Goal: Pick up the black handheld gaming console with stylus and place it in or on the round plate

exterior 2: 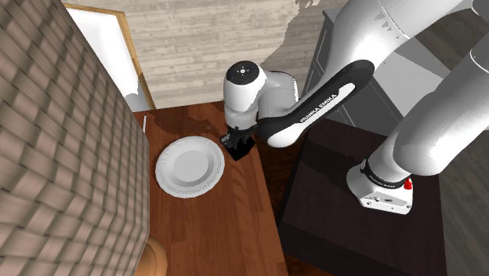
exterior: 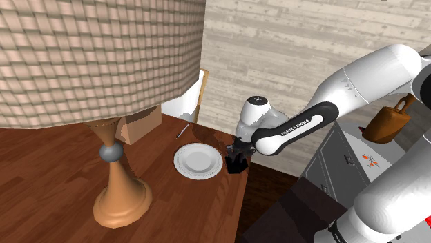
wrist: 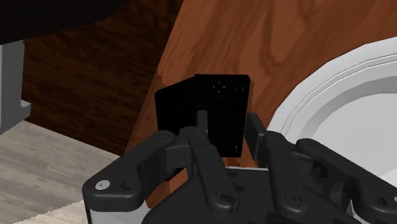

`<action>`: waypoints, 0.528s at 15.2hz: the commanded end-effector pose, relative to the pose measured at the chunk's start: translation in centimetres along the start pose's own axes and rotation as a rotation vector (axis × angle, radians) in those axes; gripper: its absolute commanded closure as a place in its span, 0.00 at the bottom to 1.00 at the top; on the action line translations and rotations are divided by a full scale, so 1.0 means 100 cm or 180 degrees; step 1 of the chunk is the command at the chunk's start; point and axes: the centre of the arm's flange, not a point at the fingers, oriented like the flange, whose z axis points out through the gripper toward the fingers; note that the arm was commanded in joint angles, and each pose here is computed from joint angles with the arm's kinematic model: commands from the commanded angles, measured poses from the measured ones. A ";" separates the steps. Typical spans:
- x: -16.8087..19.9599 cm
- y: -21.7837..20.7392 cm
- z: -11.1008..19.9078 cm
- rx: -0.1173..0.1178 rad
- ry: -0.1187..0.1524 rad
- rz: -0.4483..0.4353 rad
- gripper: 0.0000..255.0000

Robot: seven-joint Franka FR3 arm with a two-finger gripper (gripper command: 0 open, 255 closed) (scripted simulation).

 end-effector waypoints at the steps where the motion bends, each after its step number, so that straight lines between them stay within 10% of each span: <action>1: -0.003 0.030 0.000 0.0350 0.0046 0.0030 0.00; 6: -0.021 0.171 0.046 0.2097 0.0279 0.0177 0.00; 8: -0.021 0.169 0.052 0.2120 0.0282 0.0179 0.00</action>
